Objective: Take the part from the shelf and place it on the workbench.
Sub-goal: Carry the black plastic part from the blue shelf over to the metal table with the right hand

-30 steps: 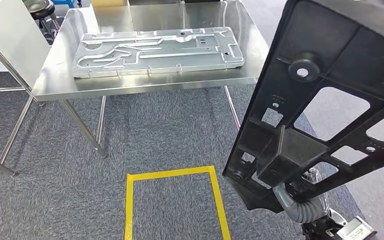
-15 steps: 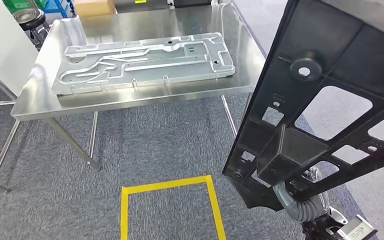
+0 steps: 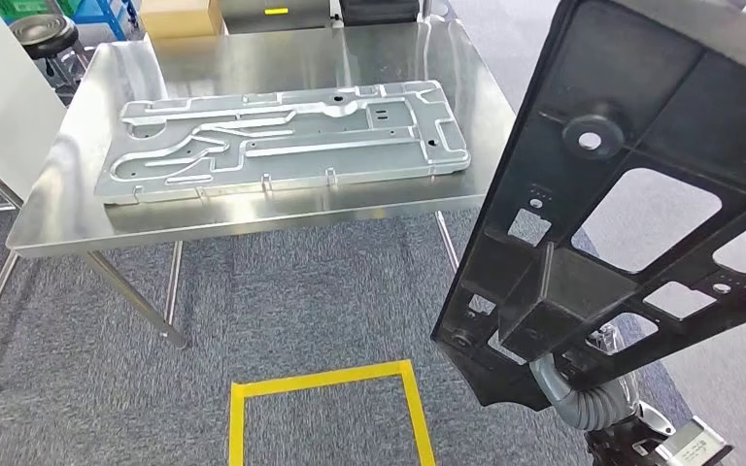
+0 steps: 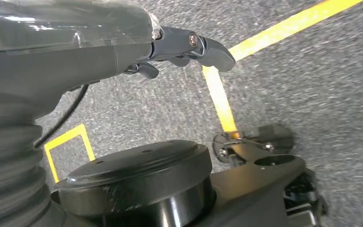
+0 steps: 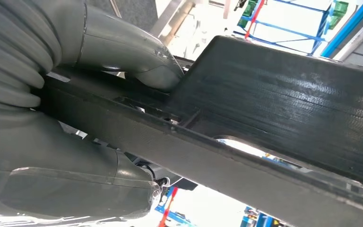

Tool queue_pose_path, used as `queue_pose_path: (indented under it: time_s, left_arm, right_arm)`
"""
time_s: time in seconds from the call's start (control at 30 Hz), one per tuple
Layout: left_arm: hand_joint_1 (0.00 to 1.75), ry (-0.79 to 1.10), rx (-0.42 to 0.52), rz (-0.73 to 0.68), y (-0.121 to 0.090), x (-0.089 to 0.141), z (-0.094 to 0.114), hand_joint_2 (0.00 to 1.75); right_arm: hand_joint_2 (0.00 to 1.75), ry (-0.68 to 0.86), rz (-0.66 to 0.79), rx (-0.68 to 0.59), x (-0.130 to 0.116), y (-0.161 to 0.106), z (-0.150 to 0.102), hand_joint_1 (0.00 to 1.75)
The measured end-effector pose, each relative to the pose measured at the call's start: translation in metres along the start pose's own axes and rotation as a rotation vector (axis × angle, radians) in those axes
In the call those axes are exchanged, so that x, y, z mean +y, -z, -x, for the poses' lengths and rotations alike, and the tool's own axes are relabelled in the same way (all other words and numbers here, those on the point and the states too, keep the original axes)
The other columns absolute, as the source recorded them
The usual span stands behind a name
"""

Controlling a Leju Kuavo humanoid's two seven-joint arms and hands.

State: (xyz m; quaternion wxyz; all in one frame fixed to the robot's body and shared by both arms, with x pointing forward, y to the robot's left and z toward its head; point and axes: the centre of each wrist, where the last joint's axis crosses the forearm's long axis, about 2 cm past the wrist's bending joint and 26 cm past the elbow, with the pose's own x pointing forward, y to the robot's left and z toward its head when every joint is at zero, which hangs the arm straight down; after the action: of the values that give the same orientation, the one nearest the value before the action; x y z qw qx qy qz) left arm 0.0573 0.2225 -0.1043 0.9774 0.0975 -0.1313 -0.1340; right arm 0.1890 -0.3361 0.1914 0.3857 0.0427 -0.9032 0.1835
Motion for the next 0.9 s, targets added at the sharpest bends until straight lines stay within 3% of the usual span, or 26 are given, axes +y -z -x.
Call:
queue_pose_path:
  time_s: [0.9]
  left_arm:
    - [0.00,0.006,-0.003,0.000,0.0001,0.0002,-0.0004,1.75]
  right_arm:
    - [1.75,-0.008,0.004,0.006,0.0032,-0.0083,-0.0078,1.75]
